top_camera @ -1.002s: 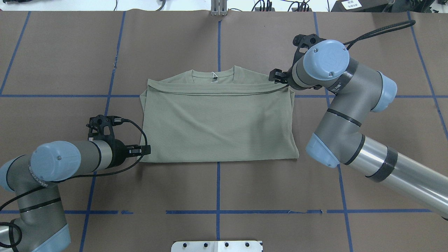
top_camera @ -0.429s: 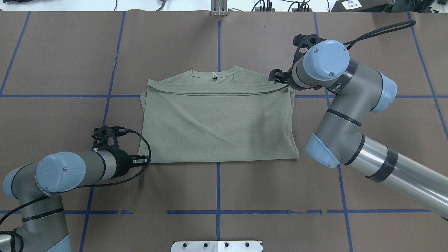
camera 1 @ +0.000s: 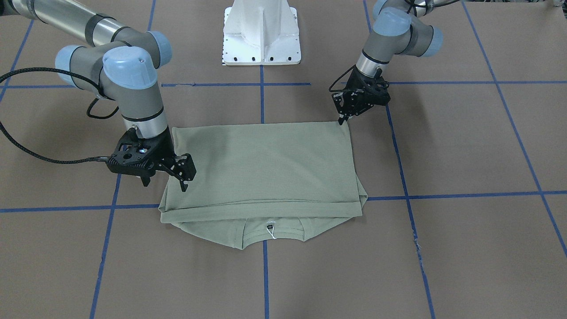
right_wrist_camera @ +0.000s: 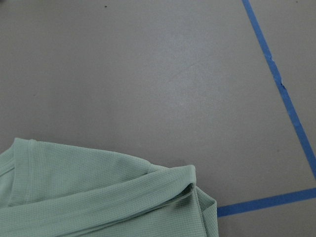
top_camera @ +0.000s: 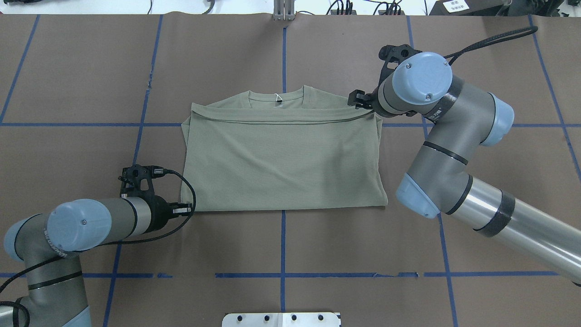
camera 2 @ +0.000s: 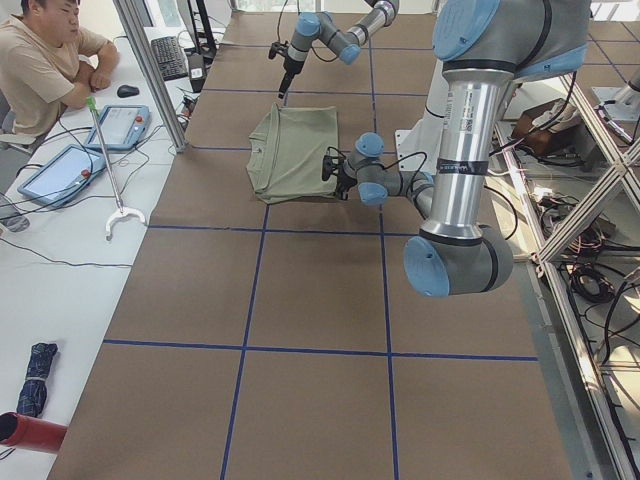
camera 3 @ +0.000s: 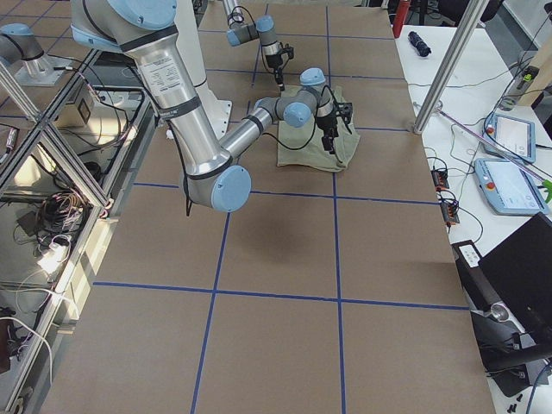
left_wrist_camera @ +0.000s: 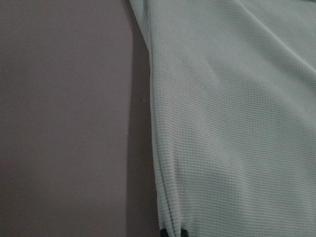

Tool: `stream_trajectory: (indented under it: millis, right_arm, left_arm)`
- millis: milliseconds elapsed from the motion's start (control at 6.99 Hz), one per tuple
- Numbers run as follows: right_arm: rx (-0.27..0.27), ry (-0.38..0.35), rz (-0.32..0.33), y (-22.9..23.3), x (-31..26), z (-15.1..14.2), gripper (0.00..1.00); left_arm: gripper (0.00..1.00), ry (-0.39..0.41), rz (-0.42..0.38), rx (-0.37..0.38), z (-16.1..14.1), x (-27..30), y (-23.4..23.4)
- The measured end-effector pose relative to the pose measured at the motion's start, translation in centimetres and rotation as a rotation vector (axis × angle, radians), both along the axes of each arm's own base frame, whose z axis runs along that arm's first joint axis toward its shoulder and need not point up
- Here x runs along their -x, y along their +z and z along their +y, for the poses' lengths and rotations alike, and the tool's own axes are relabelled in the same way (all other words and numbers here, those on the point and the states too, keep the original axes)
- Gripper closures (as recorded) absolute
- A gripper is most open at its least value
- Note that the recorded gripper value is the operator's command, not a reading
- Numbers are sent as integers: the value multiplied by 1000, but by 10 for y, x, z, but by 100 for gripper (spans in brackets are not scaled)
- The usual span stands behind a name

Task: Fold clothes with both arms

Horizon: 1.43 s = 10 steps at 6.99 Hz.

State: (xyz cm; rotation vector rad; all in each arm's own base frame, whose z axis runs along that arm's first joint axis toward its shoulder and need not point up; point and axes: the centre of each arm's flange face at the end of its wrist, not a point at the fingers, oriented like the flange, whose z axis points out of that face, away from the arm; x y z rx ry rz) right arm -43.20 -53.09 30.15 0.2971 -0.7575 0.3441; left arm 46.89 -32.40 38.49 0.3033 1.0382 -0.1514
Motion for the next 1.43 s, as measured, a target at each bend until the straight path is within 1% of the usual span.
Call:
stream_trajectory:
  millis: [143,286,429,573,716,1002,1145,1288,1432]
  right_arm:
    - [0,-1,0,0,1,0,0]
    - [0,-3,-1,0,2,1,0]
    - [0,-5,-3,0,3,2,0]
    - [0,-4,-6,-1,5,4,0]
    - [0,-4,-9,-3,6,5,0]
    - [-4,-6,-15,-7,9,7,0]
    - [-7,-7,-19,-10,10,8,0]
    - [-11,-9,-24,-13,10,10,0]
    - [-11,-11,-30,-15,13,12,0]
  left_arm:
    - [100,-8,-14,-28,-11,9,0]
    - [100,-25,-56,-91,-38,28,5]
    - [100,-54,-125,-159,-77,55,18]
    - [100,-85,-208,-215,-121,82,36]
    - [100,-116,-288,-255,-176,96,48]
    - [100,-182,-399,-253,-297,82,57]
    - [100,-219,-448,-266,-351,75,53]
    - [28,-234,-495,-293,-389,82,51]
    - [0,-228,-533,-328,-409,96,51]
